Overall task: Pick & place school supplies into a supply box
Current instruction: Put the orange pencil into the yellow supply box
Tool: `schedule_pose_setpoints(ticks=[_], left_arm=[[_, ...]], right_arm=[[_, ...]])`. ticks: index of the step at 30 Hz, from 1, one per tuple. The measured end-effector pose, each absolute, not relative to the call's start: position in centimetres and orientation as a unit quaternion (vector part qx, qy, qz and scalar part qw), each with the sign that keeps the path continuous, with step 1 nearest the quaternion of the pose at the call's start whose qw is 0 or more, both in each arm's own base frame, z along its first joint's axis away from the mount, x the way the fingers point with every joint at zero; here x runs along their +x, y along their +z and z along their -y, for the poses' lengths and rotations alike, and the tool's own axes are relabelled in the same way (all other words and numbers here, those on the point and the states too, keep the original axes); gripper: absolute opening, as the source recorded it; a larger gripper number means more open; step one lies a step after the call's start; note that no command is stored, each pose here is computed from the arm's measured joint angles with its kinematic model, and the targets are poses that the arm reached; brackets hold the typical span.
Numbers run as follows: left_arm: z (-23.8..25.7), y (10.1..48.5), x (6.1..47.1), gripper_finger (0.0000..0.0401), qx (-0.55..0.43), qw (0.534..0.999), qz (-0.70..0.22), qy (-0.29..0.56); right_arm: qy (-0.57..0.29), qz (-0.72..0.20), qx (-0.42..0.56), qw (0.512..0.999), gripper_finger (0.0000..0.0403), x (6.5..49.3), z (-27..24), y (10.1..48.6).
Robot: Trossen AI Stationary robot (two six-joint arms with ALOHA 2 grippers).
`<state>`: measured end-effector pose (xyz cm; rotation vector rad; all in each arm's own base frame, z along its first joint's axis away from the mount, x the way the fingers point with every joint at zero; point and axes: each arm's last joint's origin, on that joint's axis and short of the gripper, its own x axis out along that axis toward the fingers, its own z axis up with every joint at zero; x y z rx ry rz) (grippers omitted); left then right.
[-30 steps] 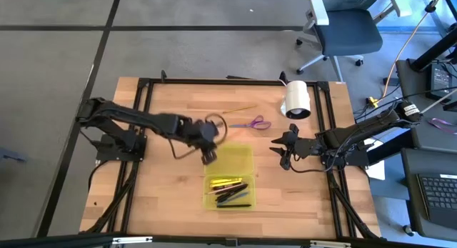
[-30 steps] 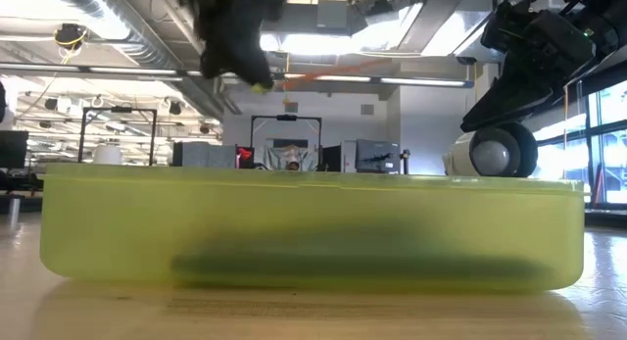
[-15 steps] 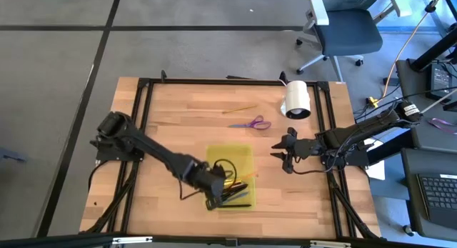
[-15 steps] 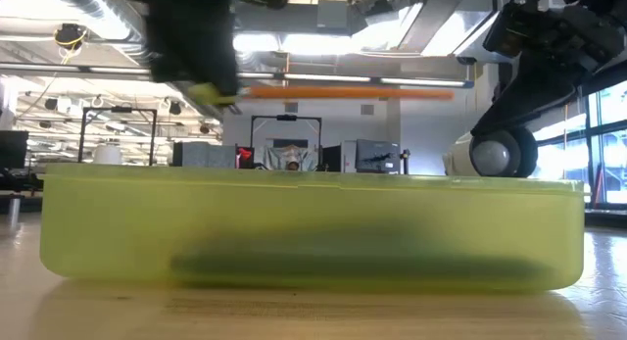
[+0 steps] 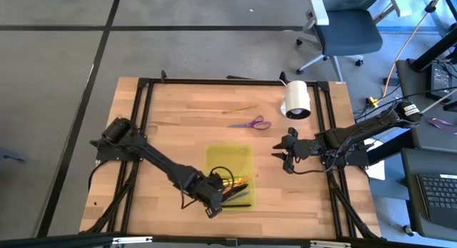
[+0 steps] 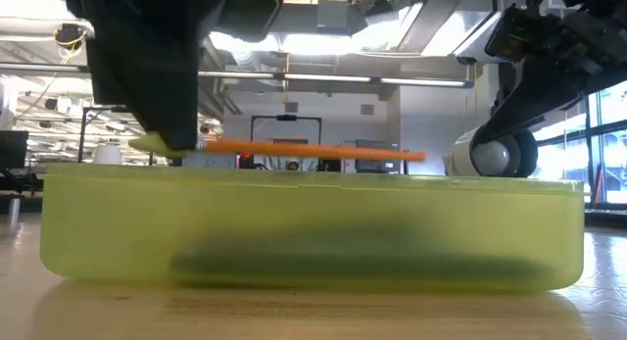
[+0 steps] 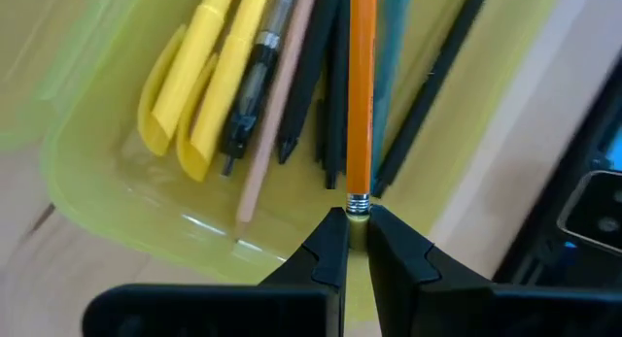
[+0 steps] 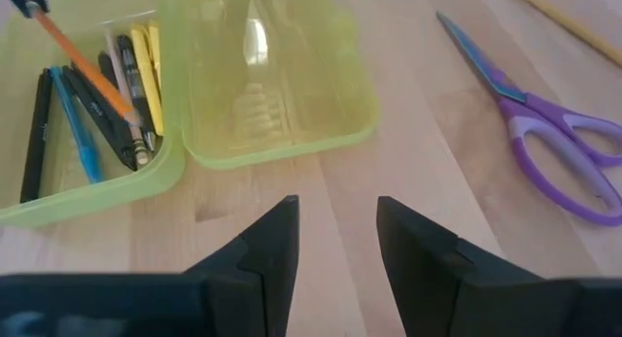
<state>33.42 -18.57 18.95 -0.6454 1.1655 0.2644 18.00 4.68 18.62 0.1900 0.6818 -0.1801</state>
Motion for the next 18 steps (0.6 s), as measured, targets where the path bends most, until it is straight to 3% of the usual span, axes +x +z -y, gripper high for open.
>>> schedule_pose_setpoints(ticks=[18], left_arm=[[18.1, 15.7, 34.2, 0.0024, -0.289, 0.740, -0.597, 0.114]], right_arm=[[-0.079, -0.336, 0.097, 0.933, 0.0144, 18.0, -4.7, 18.6]])
